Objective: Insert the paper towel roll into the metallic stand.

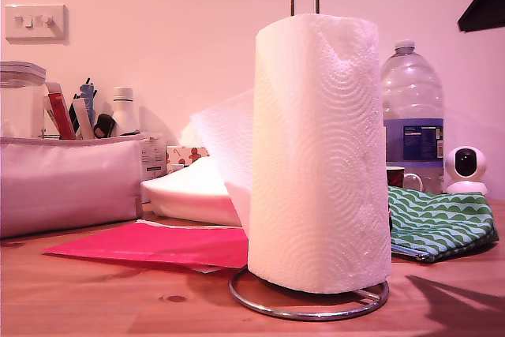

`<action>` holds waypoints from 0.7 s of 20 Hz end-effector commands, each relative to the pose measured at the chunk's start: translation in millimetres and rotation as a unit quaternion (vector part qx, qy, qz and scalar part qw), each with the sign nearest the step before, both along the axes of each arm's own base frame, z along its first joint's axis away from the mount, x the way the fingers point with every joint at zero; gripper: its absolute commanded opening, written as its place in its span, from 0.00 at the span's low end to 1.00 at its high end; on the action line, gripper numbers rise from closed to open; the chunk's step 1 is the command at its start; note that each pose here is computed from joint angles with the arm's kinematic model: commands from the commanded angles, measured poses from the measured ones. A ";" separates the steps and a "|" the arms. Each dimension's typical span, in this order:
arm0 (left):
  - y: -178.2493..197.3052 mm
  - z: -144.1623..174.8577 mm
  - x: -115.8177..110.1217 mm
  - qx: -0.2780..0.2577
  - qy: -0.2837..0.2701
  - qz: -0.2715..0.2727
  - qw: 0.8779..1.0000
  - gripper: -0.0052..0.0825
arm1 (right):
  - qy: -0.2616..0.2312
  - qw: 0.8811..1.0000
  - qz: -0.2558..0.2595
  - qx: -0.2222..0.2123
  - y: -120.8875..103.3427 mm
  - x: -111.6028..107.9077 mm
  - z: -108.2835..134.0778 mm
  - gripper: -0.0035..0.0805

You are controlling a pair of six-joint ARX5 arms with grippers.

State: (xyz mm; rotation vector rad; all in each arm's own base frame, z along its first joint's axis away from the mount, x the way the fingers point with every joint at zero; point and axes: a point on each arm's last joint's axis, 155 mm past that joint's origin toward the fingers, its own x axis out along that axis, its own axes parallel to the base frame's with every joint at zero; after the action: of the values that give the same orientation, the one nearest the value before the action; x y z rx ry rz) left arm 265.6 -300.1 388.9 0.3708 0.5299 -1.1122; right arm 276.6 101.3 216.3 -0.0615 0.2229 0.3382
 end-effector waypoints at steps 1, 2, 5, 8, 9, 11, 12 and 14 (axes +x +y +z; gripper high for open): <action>3.7 -10.3 -1.6 -0.003 0.001 -0.001 1.000 0.08 | -0.008 1.000 -0.001 -0.004 -1.9 -2.0 5.2 0.03; 5.6 -13.6 -2.2 -0.011 -0.003 0.004 1.000 0.08 | -0.009 1.000 -0.003 -0.004 -3.2 -3.3 6.1 0.03; 11.1 -16.2 -4.7 -0.052 -0.027 0.023 0.998 0.08 | -0.023 1.000 -0.013 0.000 -8.4 -6.5 14.1 0.03; 20.2 -23.8 -3.9 -0.083 -0.057 0.051 0.994 0.08 | -0.035 0.999 -0.013 0.007 -9.6 -9.8 21.3 0.03; 24.1 -29.0 -3.2 -0.090 -0.062 0.063 0.992 0.08 | -0.038 0.999 -0.013 0.008 -9.9 -10.6 22.8 0.03; 31.4 -43.4 -0.2 -0.101 -0.067 0.086 0.989 0.08 | -0.039 0.999 -0.013 0.008 -10.3 -11.8 23.7 0.03; 35.4 -52.9 2.0 -0.103 -0.067 0.096 0.988 0.08 | -0.039 0.999 -0.013 0.008 -10.3 -11.8 23.6 0.03; 45.0 -70.8 6.8 -0.106 -0.067 0.115 0.985 0.08 | -0.041 0.999 -0.014 0.003 -11.0 -11.5 23.5 0.03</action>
State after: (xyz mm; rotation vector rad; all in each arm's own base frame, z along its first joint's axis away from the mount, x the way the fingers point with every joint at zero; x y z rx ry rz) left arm 267.8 -258.1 337.2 0.1942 0.2935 -0.9207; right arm 264.7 91.6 234.7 -0.0631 0.1559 0.3136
